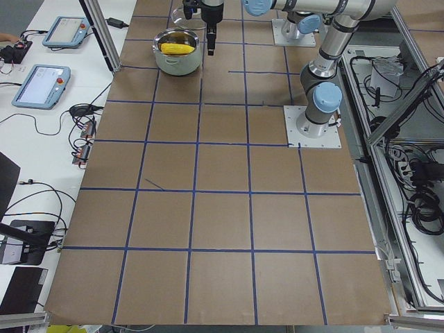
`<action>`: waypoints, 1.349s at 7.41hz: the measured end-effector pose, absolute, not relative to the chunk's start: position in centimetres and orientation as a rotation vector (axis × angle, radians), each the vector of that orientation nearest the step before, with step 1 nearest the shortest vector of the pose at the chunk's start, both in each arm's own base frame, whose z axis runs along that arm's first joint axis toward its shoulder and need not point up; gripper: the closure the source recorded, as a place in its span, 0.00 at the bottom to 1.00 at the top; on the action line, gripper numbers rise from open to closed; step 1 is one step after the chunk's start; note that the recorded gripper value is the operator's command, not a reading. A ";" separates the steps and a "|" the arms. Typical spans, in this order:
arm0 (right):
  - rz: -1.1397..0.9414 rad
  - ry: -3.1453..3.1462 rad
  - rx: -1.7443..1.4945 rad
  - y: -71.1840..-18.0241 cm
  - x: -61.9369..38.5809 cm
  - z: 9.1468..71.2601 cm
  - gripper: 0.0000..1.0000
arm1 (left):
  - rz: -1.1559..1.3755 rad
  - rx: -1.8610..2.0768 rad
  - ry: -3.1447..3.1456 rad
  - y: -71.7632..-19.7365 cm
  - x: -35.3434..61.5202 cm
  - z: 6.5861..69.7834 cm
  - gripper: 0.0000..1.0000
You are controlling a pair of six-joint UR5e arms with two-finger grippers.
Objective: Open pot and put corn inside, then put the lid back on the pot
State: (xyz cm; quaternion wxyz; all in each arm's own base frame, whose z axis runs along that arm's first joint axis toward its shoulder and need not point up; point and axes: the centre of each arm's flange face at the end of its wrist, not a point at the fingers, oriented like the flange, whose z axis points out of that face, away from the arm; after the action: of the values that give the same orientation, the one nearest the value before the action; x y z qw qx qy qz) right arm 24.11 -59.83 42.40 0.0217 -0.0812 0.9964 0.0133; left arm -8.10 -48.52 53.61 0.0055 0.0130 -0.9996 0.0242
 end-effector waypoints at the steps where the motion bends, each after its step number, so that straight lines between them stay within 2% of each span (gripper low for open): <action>1: 0.056 3.094 -0.282 -60.8 26.3 41.7 0.82 | 0.089 0.045 -3.129 -49.0 -8.2 54.2 0.00; 5: 0.101 3.099 -0.333 -64.6 30.4 39.1 0.81 | 0.143 0.020 -3.108 -51.8 -9.1 56.0 0.00; 10: 0.154 3.109 -0.323 -67.3 30.1 36.4 0.81 | 0.121 -0.014 -3.100 -51.9 -9.8 55.2 0.00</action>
State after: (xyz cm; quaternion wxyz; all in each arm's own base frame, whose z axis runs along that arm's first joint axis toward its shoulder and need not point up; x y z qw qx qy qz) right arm 30.08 -67.34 36.42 0.0063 -0.1031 0.9934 0.0493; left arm -9.84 -51.91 55.19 0.0197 -0.0046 -0.9990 0.0391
